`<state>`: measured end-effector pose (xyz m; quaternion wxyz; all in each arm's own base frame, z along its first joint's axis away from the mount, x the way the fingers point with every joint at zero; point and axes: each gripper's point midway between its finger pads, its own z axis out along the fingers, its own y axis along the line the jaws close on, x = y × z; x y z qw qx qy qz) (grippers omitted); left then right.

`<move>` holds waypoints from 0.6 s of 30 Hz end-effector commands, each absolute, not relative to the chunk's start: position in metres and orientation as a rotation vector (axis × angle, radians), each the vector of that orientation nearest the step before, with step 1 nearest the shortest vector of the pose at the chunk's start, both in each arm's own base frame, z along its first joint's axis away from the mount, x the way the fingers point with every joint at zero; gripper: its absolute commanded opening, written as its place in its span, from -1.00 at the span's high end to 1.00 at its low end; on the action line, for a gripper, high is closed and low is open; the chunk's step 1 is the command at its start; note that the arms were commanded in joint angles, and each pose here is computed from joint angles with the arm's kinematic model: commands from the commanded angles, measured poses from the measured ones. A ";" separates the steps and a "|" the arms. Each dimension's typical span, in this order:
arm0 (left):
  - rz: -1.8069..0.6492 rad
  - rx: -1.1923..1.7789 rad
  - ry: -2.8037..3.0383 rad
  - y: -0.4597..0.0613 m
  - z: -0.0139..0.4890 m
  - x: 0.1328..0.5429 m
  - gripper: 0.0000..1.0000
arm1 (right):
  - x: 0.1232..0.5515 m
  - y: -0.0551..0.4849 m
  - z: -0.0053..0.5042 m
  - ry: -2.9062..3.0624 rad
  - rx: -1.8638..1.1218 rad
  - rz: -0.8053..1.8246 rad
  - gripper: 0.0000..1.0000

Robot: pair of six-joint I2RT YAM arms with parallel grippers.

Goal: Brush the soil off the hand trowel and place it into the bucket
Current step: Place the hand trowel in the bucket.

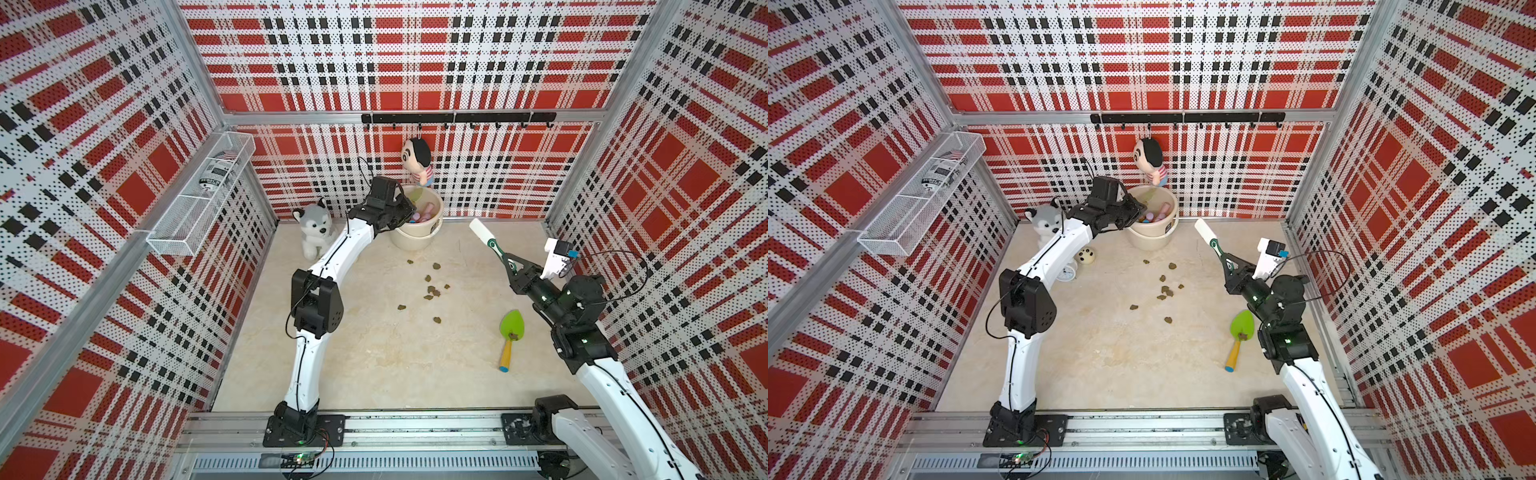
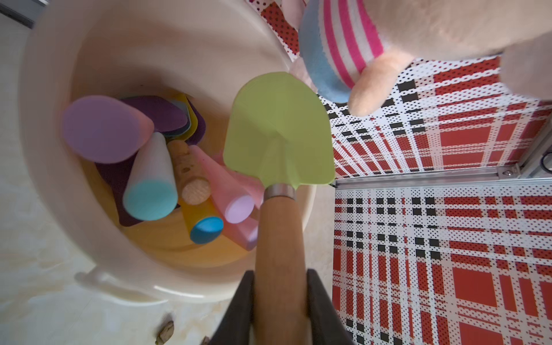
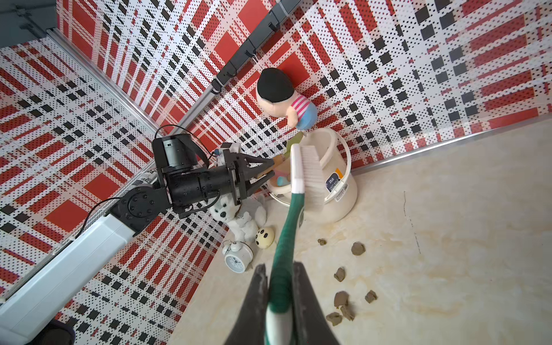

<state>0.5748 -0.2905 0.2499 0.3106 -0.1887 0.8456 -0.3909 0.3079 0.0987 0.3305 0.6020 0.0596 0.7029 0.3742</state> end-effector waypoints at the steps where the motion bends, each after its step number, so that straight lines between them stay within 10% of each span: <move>1: -1.007 -0.491 2.268 -0.290 0.237 0.580 0.73 | 0.301 0.092 0.334 1.588 0.137 0.837 1.00; 18: -0.930 -0.435 2.170 -0.290 0.273 0.580 -0.53 | 0.294 0.089 0.335 1.596 0.122 0.793 1.00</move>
